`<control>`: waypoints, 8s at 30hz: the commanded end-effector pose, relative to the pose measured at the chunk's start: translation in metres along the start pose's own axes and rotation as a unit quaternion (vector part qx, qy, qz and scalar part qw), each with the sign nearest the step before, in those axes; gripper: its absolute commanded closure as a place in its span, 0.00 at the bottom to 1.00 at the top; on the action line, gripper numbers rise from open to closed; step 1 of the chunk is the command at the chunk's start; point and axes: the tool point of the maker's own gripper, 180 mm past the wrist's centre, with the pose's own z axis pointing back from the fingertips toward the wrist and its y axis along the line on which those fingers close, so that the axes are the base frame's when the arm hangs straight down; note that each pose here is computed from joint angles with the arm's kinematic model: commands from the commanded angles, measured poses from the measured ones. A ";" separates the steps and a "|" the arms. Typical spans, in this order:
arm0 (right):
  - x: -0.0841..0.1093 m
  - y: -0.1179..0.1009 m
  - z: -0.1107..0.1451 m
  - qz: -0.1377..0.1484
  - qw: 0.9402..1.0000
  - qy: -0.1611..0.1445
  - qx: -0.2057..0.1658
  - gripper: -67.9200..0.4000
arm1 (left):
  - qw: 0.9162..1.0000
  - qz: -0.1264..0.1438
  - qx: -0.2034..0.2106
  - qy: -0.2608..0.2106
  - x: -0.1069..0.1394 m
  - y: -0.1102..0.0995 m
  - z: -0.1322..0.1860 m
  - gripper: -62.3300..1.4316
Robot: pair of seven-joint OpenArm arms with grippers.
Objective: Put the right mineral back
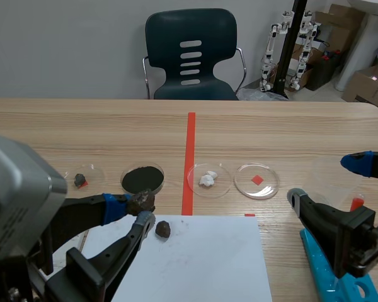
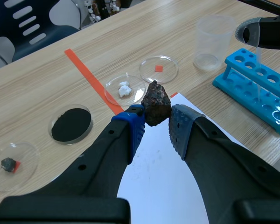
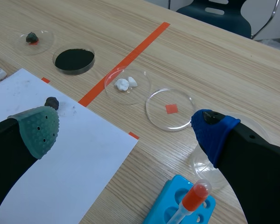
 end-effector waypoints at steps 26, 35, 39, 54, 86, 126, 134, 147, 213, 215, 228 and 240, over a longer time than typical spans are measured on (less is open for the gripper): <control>0.012 0.000 0.000 0.003 1.000 -0.019 0.001 0.13 | 1.000 0.000 0.012 -0.015 0.007 0.006 0.000 0.77; 0.012 0.000 0.000 0.003 1.000 -0.019 0.001 0.13 | 0.999 -0.045 -0.018 -0.010 0.005 0.019 0.004 0.77; 0.012 0.000 0.000 0.003 1.000 -0.018 0.001 0.13 | 0.998 -0.049 -0.025 -0.015 0.008 0.028 0.001 0.77; 0.012 0.000 0.000 0.003 1.000 -0.019 0.001 0.13 | 0.990 -0.075 -0.112 0.042 -0.019 0.030 -0.051 0.77; 0.012 0.000 0.000 0.003 1.000 -0.019 0.001 0.13 | 0.962 0.073 -0.102 0.242 -0.075 -0.039 -0.199 0.77; 0.012 0.000 0.000 0.003 1.000 -0.019 0.001 0.13 | 0.913 0.096 -0.058 0.392 -0.136 -0.039 -0.202 0.38; 0.012 0.000 0.000 0.003 1.000 -0.019 0.001 0.13 | 0.916 0.093 -0.057 0.386 -0.134 -0.038 -0.204 0.00; 0.012 0.000 0.000 0.003 1.000 -0.019 0.001 0.13 | 0.930 0.089 -0.052 0.352 -0.124 -0.029 -0.196 0.00; 0.012 0.000 0.000 0.003 1.000 -0.019 0.001 0.13 | 0.939 0.080 -0.057 0.329 -0.108 -0.027 -0.182 0.00; 0.012 0.000 0.000 0.003 1.000 -0.019 0.001 0.13 | 0.939 0.080 -0.057 0.329 -0.108 -0.027 -0.182 0.00; 0.012 0.000 0.000 0.003 1.000 -0.019 0.001 0.13 | 0.939 0.080 -0.057 0.329 -0.108 -0.027 -0.182 0.00; 0.012 0.000 0.000 0.003 1.000 -0.019 0.001 0.13 | 0.939 0.080 -0.057 0.329 -0.108 -0.027 -0.182 0.00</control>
